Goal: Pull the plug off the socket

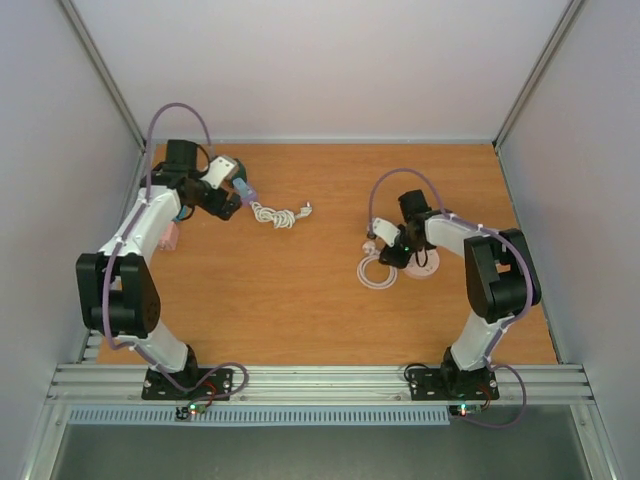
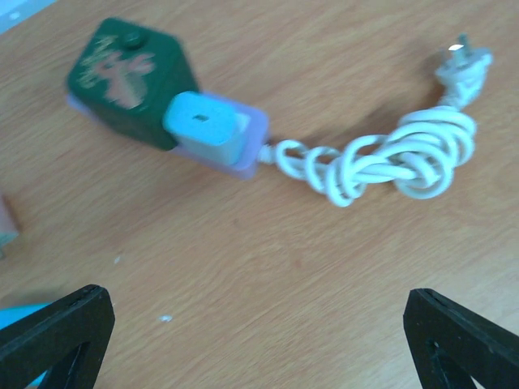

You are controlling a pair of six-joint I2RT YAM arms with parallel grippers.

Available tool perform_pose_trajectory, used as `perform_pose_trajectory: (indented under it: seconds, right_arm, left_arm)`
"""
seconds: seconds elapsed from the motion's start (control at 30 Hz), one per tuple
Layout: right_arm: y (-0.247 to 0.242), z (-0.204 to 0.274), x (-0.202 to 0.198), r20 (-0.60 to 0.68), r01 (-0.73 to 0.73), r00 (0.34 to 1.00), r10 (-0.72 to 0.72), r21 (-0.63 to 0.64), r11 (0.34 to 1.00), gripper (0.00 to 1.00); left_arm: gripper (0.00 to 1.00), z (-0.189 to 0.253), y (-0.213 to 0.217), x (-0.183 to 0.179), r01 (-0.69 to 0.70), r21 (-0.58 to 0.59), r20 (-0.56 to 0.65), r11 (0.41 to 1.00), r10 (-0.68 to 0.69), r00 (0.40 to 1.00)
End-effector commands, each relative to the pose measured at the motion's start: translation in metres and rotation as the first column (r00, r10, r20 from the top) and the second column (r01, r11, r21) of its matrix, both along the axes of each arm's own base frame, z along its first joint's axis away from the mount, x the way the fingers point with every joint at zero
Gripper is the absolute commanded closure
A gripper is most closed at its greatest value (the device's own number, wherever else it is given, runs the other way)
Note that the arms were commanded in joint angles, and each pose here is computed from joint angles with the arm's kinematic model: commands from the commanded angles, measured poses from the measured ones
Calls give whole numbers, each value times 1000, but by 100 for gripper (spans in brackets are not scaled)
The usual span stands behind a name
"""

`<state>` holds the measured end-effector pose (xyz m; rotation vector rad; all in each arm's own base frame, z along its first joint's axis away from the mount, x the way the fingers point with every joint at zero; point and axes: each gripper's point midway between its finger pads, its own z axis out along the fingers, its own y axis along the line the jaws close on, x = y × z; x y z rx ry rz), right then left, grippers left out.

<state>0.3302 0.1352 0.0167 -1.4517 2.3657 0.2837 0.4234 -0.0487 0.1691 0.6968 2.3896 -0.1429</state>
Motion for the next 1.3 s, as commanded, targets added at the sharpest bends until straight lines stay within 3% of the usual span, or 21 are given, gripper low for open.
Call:
perform_pose_trajectory:
  seconds: [0.0,0.23,0.4,0.73,0.93,1.27]
  right_arm:
    - [-45,-14,27,-2,71,997,-71,-57,996,59]
    - [-86,-17,69,23,169,985,-168,-53,984,60]
    - [-121,-21,88,35,245,969,-244,-56,968,60]
    - [-165,-14,134,70,370,928,-367,-30,929,60]
    - [-186,-10,154,103,412,907,-407,-29,911,60]
    - [-177,32,171,104,419,900,-424,69,905,51]
  left_arm:
    - [0,7,-38,9,128,14,52,992,-129,990]
    - [0,-7,-103,-1,305,-15,2,952,-305,952]
    - [0,-41,-129,-11,407,-15,-124,913,-405,906]
    - [1,-87,-131,9,461,14,-247,887,-444,861]
    - [4,-101,-128,21,498,71,-239,864,-470,850]
    - [12,-123,-123,19,633,150,-240,759,-593,768]
